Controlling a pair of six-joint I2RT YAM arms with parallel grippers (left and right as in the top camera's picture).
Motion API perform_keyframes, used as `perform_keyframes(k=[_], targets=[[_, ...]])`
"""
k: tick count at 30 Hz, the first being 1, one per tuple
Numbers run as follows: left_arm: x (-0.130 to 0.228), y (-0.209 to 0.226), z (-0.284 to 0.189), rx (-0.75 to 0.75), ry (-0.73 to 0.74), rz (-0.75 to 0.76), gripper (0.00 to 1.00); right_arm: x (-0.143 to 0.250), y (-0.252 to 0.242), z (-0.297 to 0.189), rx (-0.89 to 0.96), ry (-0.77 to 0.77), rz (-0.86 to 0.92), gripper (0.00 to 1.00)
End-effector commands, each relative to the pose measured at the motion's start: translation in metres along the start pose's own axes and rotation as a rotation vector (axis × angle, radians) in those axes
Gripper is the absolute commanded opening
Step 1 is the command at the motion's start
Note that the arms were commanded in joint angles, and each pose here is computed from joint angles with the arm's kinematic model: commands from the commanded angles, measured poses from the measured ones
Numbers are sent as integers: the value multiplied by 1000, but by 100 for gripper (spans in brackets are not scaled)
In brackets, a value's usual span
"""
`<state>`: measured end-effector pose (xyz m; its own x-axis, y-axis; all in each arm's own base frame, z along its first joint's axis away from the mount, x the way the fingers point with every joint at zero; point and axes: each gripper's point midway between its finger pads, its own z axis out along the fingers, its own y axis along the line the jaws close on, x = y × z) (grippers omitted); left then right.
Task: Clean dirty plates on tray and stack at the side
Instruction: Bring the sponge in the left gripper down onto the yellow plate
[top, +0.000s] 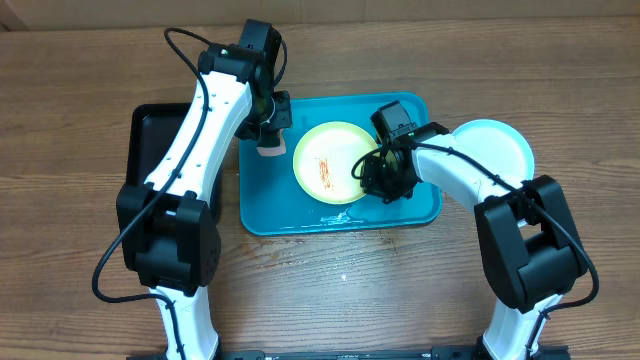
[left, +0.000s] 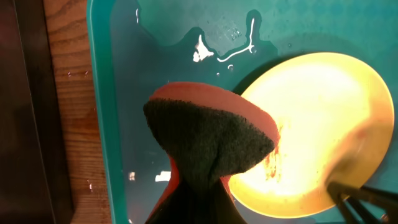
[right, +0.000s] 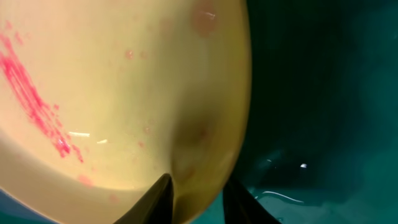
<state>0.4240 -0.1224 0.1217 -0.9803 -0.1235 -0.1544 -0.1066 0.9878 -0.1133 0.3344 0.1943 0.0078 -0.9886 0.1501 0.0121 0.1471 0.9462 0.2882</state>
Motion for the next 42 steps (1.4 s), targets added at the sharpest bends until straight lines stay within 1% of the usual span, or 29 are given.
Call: perform_keyframes(k=[1, 2, 3, 4, 7, 9, 13, 16, 21, 23, 25, 29, 30, 34, 36, 39, 42], targets=[[1, -2, 0, -4, -3, 9, 4, -7, -10, -5, 27, -34, -47, 44], [1, -2, 0, -4, -3, 9, 4, -14, -14, -7, 40, -58, -61, 53], [1, -2, 0, -4, -3, 9, 4, -22, -18, -8, 51, -87, -88, 60], [1, -2, 0, -4, -3, 9, 4, -29, -20, -9, 58, -111, -122, 62], [0, -3, 0, -2, -6, 10, 4, -47, -20, -10, 57, -173, -262, 64], [-1, -4, 0, 0, -11, 11, 4, -57, -18, -11, 49, -207, -316, 64], [0, -6, 0, 1, -11, 16, 4, -69, -12, -9, 29, -252, -335, 59], [0, -6, 0, 2, -11, 17, 4, -73, -7, -4, 4, -263, -341, 58], [1, -8, 1, 2, -11, 23, 4, -72, -10, 7, 7, -246, -309, 46], [1, -8, 1, 2, -11, 22, 4, -71, -11, 8, 4, -241, -268, 37], [1, -8, 1, 2, -11, 22, 4, -71, -11, 9, -3, -238, -215, 31], [2, -9, 1, 2, -10, 24, 4, -62, -6, 11, -50, -197, -100, 5], [2, -10, 1, 3, -10, 27, 4, -60, -4, 11, -64, -186, -87, 4], [5, -16, 1, 4, -8, 42, 4, -49, 7, 15, -78, -158, -90, 4], [8, -20, 4, 4, -1, 53, 4, -43, 9, 17, -68, -145, -35, 4], [13, -24, 14, -3, 19, 66, 4, -36, 9, 19, -59, -119, 70, 4], [18, -30, 35, -15, 55, 82, 4, -29, 11, 21, -50, -101, 61, 4]])
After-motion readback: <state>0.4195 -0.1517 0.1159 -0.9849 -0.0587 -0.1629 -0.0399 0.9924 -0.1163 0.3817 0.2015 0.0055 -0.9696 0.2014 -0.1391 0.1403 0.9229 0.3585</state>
